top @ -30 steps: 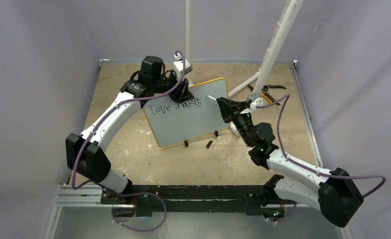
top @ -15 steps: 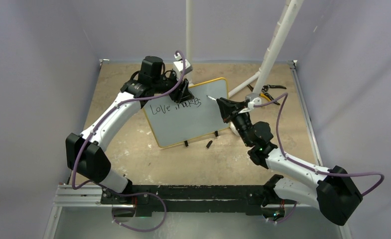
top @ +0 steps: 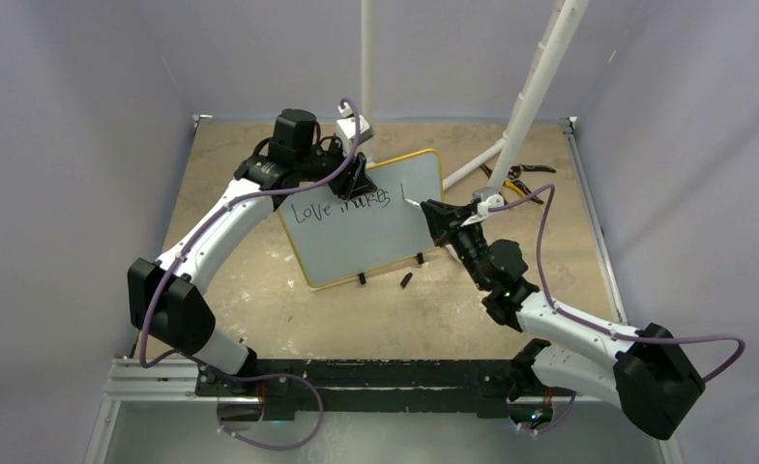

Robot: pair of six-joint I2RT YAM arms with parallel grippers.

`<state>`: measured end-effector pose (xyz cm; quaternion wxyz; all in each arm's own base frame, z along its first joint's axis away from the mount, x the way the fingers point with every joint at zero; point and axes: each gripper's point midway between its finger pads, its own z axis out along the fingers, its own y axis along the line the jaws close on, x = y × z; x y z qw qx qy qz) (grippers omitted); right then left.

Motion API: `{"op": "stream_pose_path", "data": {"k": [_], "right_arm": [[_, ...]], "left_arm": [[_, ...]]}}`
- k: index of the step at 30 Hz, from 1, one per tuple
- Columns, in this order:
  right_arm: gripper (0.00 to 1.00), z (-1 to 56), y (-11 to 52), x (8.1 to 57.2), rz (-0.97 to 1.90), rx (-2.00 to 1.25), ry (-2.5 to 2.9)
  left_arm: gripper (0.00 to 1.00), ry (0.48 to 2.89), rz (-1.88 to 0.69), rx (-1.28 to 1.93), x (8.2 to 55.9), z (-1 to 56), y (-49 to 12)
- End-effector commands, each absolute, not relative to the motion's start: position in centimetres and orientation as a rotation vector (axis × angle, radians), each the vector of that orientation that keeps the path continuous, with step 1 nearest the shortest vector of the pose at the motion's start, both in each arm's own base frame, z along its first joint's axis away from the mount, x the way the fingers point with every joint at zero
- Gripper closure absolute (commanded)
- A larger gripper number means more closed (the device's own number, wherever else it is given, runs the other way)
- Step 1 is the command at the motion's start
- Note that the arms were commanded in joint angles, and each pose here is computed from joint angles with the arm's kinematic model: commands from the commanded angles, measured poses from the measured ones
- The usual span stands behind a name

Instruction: Write a sentence on the whiteboard

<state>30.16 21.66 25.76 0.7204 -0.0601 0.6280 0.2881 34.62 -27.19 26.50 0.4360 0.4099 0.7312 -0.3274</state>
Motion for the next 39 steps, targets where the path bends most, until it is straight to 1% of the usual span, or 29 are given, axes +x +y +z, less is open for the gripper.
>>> {"op": "stream_pose_path", "data": {"k": [1,9,17,27,39], "right_arm": [[1.0,26.5,20.9,30.4,0.626,-0.08,1.374],[1.0,29.7,20.4,30.4,0.635,-0.048,1.292],[1.0,30.3,20.4,30.4,0.627,-0.056,1.276],[1.0,29.4,20.4,30.9,0.603,-0.05,1.296],[1.0,26.6,20.0,30.7,0.597,-0.034,1.374]], "left_arm": [[1.0,1.867,-0.849,1.032,33.4,25.4,-27.0],[1.0,1.872,-0.842,1.027,33.5,25.3,-27.0],[1.0,1.872,-0.842,1.025,33.5,25.3,-27.0],[1.0,1.873,-0.845,1.025,33.5,25.3,-27.0],[1.0,1.87,-0.847,1.025,33.6,25.3,-27.1]]}}
